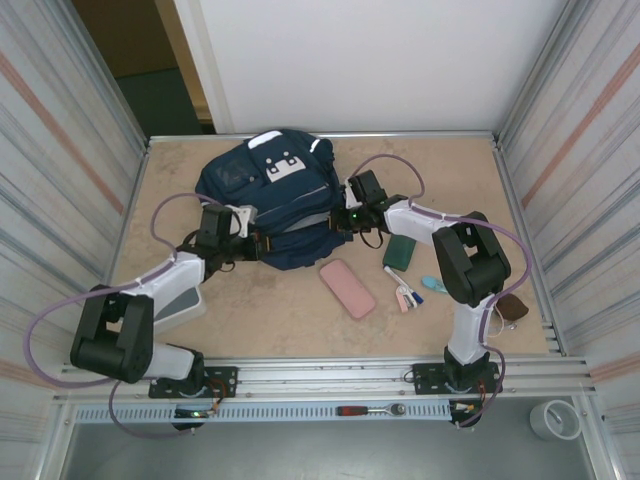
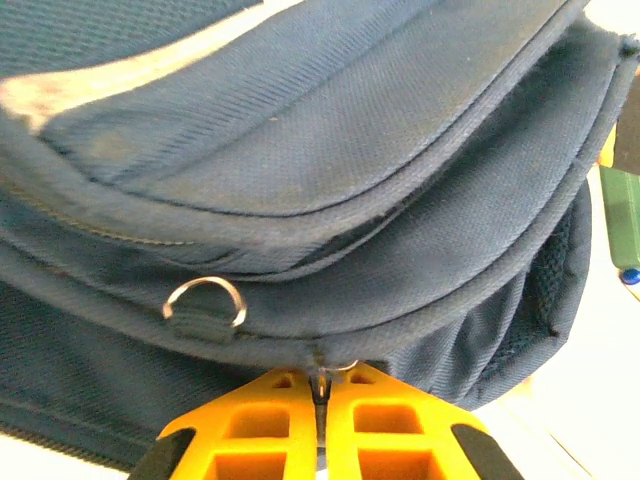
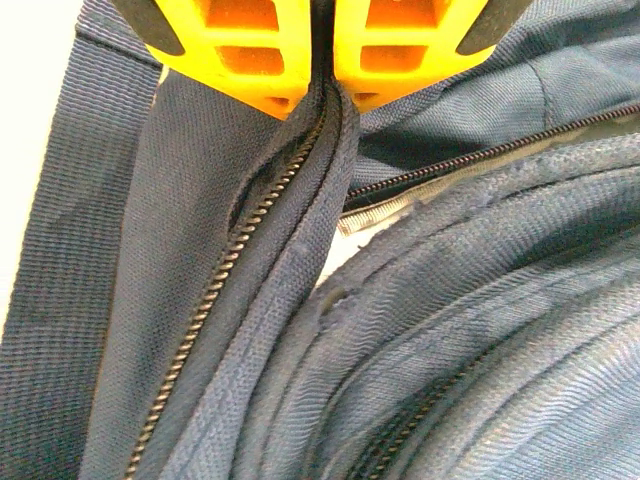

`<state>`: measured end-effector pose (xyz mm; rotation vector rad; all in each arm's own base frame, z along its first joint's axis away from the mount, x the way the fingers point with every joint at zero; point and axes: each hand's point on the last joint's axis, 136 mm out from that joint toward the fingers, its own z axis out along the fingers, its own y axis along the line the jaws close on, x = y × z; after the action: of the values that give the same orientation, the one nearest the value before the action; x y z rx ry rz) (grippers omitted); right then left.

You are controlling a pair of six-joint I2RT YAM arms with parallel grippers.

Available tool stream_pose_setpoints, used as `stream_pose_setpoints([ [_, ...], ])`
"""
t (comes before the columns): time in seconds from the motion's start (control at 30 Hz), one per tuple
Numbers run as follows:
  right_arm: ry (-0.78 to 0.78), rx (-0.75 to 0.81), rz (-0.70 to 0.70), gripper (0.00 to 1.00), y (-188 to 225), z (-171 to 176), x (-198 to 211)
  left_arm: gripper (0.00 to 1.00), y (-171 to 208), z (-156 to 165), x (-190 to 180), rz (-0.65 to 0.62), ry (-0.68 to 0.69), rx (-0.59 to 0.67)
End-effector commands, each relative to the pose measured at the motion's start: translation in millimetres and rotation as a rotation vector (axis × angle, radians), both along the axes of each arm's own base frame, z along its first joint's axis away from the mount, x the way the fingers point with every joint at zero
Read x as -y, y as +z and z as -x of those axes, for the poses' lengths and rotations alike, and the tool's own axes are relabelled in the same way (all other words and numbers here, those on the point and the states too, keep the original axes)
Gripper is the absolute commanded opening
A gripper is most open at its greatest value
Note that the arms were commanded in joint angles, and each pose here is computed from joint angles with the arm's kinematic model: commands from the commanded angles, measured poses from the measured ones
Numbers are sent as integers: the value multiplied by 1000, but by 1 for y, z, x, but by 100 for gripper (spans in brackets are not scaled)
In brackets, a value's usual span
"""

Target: Pack books, pencil case, and school supplies into a backpack

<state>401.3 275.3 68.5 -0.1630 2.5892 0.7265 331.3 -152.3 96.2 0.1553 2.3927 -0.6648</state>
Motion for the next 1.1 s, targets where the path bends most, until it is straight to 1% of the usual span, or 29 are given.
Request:
stream_pose_setpoints([
  [0.0,-48,47,68,0,7,-10,32,0,7,-7,-29,-128,99,49],
  [0.13,-68,58,86,0,11,-15,44,0,1,-7,-46,-206,151,30],
  [0.23,-73,61,82,0,13,-17,48,0,-1,-11,-53,-213,178,18],
  [0.47,-51,74,55,0,20,-17,46,0,-9,-31,-78,-194,274,-24],
  [0.57,-46,81,55,0,22,-17,48,0,-13,-40,-90,-161,324,-47],
  [0.67,-43,82,59,0,21,-17,49,0,-12,-49,-99,-124,356,-44],
  [0.87,-41,75,76,0,15,-15,54,0,-9,-62,-117,-96,409,-41],
  [0.97,-35,74,84,0,14,-13,54,0,-8,-66,-116,-72,392,-45],
  [1.07,3,78,90,0,16,-9,50,0,2,-64,-97,-1,310,-15],
])
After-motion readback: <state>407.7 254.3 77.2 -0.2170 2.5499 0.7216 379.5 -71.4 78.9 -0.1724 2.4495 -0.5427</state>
